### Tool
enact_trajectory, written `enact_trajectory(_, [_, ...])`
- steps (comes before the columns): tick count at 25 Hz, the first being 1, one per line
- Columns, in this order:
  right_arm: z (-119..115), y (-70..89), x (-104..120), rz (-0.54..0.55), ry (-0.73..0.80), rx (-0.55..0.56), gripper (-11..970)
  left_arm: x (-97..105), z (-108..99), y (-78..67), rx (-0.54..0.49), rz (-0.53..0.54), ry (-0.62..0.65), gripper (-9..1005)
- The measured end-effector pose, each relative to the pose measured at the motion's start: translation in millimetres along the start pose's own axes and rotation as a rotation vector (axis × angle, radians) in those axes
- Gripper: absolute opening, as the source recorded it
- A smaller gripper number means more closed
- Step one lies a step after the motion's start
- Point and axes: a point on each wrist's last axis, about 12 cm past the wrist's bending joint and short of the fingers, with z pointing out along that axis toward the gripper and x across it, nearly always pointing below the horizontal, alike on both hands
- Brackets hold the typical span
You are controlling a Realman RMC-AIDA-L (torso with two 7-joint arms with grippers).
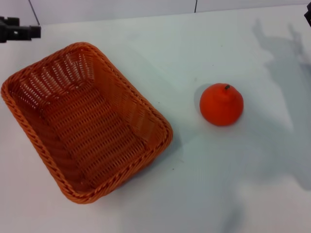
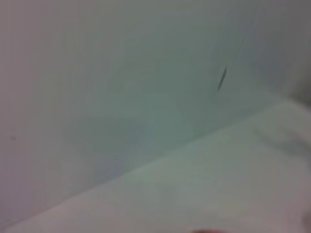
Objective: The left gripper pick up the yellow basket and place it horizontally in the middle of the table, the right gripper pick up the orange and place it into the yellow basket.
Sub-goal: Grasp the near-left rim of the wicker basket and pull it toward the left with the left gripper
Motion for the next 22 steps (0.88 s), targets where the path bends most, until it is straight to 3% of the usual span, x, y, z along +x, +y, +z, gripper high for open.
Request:
enact_trajectory(8, [-3,2.2,-1,0.022,-0.007,-0.005,944,-13,17,-2.9,-0.069,0.127,0.226,777])
enact_trajectory(14, [-3,2.0,-2,0.022,-0.009,-0.004,944,-20,32,-4.4,-0.132,0.195,0.317,777])
enact_trajectory(22, [-3,2.0,-2,0.024,-0.012,-0.009,944,-14,59,-12.0,-0.178,0.274,0.446,777])
